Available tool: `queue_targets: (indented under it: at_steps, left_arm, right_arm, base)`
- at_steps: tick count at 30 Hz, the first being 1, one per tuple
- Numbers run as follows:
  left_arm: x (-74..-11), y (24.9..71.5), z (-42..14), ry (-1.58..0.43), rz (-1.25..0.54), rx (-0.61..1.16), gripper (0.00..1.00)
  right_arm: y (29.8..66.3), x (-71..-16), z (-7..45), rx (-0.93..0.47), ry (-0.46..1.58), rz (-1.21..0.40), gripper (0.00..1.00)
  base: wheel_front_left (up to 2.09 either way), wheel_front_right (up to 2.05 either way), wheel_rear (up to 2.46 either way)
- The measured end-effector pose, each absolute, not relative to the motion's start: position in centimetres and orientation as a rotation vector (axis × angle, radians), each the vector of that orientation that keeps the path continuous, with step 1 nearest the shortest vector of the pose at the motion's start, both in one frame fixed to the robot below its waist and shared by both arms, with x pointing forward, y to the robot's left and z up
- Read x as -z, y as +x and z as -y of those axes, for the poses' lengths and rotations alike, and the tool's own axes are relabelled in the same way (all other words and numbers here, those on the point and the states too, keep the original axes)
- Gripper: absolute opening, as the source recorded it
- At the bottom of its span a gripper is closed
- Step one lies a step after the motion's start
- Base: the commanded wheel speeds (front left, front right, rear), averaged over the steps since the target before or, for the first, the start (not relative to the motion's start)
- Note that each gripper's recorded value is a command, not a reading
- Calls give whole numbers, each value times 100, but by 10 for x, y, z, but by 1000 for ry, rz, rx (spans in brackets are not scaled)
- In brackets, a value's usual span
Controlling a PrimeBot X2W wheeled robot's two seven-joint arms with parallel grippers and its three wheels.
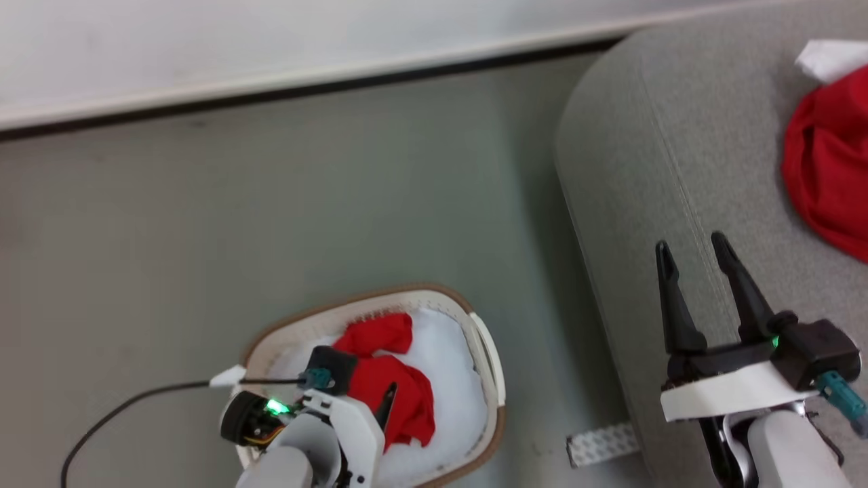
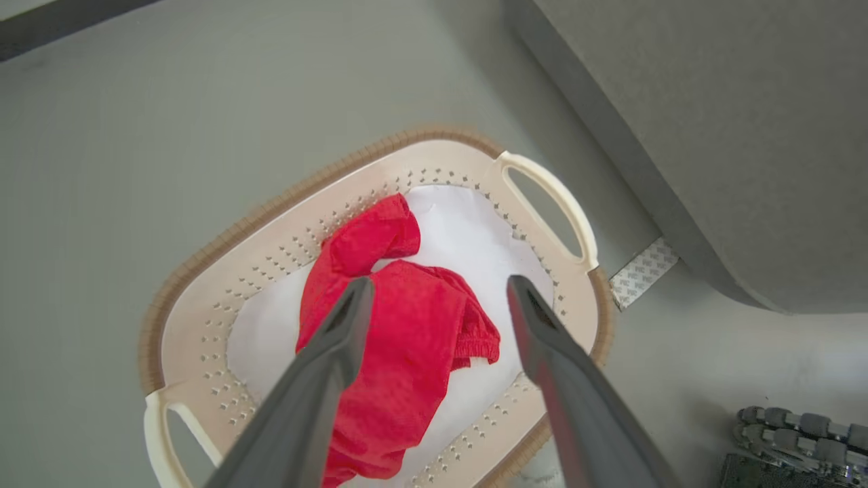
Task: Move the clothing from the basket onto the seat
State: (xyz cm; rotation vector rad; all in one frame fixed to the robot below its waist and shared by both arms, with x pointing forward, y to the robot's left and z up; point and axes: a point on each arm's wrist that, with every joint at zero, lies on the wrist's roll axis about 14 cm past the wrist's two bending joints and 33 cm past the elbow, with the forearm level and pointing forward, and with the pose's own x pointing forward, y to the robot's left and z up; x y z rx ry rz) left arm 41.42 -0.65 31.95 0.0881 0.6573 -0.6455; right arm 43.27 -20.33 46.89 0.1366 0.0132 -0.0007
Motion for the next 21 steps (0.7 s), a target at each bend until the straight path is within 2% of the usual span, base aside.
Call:
queue_targets:
  at_steps: [5,13,21]
  left_arm:
    - [-266,403,16,150,-851,719,100]
    - [-195,414,15,240,-994,762,100]
    - [-124,418,-8,282,-1117,715,100]
  right_arm:
    - [450,-459,207,5,149,-23,100]
    - [479,-427,214,17,169,-63,100]
    - [494,-377,212,13,199,-156,100]
  base:
    - [0,0,0]
    - [0,0,0]
    - [0,0,0]
